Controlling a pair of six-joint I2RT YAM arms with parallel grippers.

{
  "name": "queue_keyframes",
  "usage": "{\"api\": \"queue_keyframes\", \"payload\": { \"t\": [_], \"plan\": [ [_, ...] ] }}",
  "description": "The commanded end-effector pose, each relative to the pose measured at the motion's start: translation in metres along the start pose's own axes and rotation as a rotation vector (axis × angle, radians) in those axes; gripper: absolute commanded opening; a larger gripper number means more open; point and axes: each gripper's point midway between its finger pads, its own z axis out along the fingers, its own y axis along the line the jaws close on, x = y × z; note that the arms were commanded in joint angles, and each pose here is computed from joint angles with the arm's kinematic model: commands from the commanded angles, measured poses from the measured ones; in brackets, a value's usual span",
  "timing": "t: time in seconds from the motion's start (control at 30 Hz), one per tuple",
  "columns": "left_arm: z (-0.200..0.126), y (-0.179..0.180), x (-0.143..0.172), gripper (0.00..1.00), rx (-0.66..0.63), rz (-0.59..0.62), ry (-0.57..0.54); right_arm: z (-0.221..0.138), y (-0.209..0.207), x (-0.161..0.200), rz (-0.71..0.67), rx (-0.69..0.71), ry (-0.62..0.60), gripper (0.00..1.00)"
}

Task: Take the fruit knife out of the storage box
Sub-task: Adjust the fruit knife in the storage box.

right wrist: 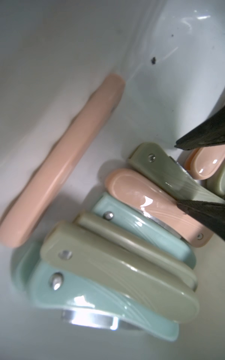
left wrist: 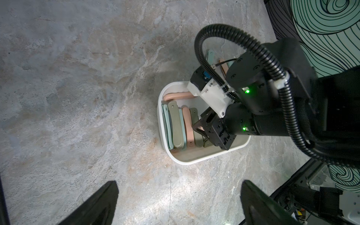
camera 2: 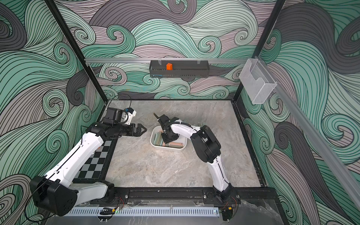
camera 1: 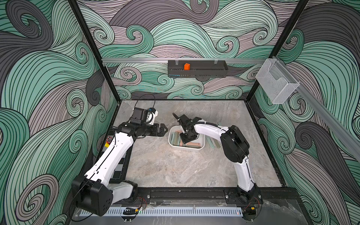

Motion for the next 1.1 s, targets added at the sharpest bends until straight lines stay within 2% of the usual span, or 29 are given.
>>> {"api": "queue_keyframes", "payload": {
  "t": [0.0, 0.23, 0.47, 0.7, 0.73, 0.83, 0.9, 1.07],
  "plan": [
    [0.000, -0.001, -0.003, 0.99, 0.012, 0.000, -0.006, 0.015, -0.015, 0.004, 0.001, 0.050, 0.041, 0.39],
    [0.001, 0.000, -0.002, 0.99, 0.015, -0.008, -0.001, 0.008, -0.034, -0.015, 0.022, 0.068, 0.015, 0.22],
    [0.003, 0.001, -0.002, 0.99, 0.014, -0.010, 0.000, -0.016, -0.042, -0.029, 0.027, 0.070, -0.047, 0.18],
    [0.003, 0.000, -0.003, 0.99, 0.017, -0.010, -0.001, -0.035, -0.044, -0.027, 0.027, 0.073, -0.075, 0.18],
    [0.003, 0.000, -0.002, 0.99, 0.018, -0.012, 0.001, -0.036, -0.045, -0.026, 0.023, 0.075, -0.074, 0.19],
    [0.004, 0.000, -0.003, 0.99, 0.022, -0.015, 0.003, -0.033, -0.042, -0.020, 0.005, 0.055, -0.057, 0.40],
    [0.004, 0.000, -0.003, 0.99, 0.022, -0.013, 0.003, -0.031, -0.039, -0.016, -0.003, 0.035, -0.042, 0.48],
    [0.007, 0.001, -0.001, 0.99, 0.024, -0.019, 0.011, -0.022, -0.025, -0.012, -0.064, 0.006, -0.047, 0.50]
  ]
}}
